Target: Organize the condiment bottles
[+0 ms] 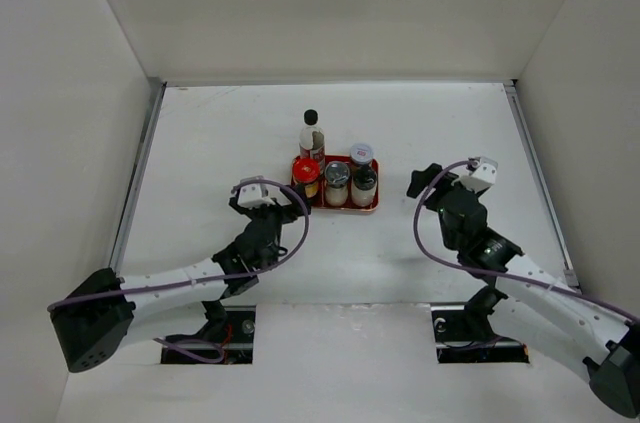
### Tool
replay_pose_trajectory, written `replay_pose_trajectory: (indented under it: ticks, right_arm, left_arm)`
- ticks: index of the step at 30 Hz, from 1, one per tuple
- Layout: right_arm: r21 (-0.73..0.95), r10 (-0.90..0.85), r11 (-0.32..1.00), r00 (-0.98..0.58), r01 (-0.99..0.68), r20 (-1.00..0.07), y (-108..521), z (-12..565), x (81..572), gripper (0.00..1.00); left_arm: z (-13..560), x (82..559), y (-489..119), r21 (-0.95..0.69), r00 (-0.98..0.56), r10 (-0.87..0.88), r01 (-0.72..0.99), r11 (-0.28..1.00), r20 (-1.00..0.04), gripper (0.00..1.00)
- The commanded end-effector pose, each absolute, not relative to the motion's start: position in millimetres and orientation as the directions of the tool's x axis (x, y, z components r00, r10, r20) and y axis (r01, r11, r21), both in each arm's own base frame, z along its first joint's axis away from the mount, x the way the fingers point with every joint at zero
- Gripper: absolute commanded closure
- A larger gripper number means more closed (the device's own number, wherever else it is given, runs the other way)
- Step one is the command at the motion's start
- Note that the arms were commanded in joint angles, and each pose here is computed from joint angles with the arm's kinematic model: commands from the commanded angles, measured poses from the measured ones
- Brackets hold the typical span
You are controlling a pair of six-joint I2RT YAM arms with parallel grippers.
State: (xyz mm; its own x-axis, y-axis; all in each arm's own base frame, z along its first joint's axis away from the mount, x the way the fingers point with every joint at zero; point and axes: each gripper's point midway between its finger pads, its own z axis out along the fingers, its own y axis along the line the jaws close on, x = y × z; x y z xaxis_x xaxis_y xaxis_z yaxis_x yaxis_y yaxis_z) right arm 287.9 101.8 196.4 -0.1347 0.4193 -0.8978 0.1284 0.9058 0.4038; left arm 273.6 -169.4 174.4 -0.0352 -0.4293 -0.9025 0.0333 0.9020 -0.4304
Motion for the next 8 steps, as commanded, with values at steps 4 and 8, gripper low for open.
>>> replay_pose_trajectory:
  ticks: [4,8]
  right_arm:
    - [0.369,0.399,0.913,-0.196,0.174,-0.896,100,180,300,0.0]
    - [0.379,0.403,0.914,-0.22,0.146,-0.888,114,171,308,0.0]
  left_arm:
    - [187,273,-164,-0.414,-0.016,-0.413,0.014,0.91,-0.91,0.0]
    - [185,273,-158,-0.338,-0.048,-0.339,-0.034,0.941,-0.939,0.0]
